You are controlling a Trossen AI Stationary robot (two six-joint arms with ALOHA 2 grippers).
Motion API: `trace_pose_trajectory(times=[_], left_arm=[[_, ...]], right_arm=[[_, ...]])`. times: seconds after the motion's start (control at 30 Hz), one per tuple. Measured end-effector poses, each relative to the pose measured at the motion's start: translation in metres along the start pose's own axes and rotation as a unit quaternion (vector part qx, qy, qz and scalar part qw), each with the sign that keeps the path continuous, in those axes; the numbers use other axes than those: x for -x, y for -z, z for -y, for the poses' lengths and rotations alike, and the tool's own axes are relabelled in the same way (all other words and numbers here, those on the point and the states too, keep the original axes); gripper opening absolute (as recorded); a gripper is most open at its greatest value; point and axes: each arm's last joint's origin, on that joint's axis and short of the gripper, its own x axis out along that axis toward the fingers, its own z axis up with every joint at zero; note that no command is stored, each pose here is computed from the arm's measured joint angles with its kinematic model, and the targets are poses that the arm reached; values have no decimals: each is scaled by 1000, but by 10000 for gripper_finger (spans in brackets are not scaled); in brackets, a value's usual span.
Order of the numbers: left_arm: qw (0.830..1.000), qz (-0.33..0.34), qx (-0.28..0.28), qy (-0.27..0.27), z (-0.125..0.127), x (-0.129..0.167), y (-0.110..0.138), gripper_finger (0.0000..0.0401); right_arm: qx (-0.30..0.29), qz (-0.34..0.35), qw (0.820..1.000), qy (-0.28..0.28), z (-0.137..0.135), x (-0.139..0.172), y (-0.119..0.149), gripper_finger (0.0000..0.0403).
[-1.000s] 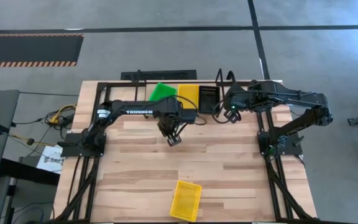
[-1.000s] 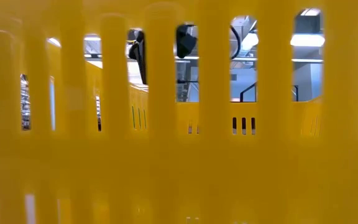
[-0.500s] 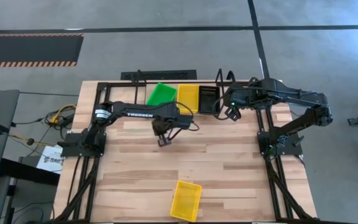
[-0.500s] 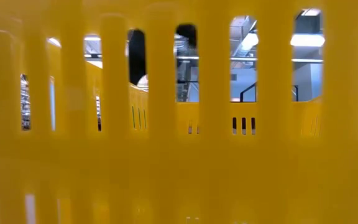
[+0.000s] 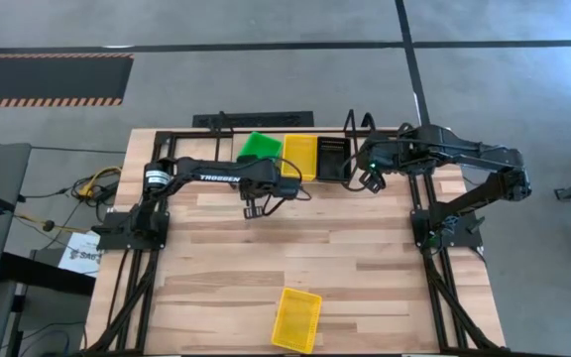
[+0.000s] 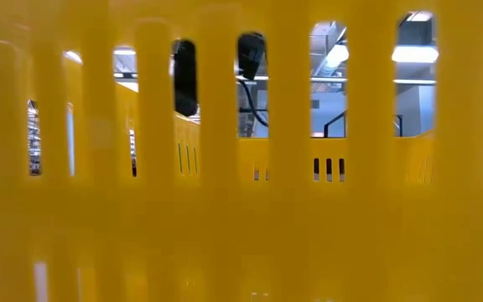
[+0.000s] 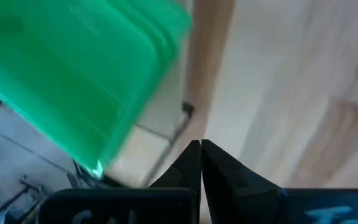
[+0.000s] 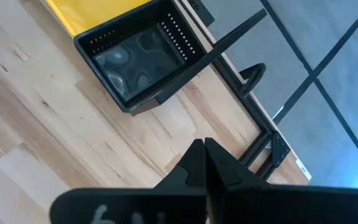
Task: Stack baskets on shelf by color
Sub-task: Stack the green bin on the top of the other green bins on the shelf
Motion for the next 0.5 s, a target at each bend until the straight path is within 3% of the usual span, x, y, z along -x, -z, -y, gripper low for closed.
trace_pose_trajectory(times=[0.3,0.5], left_arm=[[999,30,-15,5,-9,-18,-10,0],[998,58,6,8,-15,-20,-17,0]], right_arm=[[-10,0,1000,-1,0,0,0,7],[-13,0,1000,-1,0,0,0,7]])
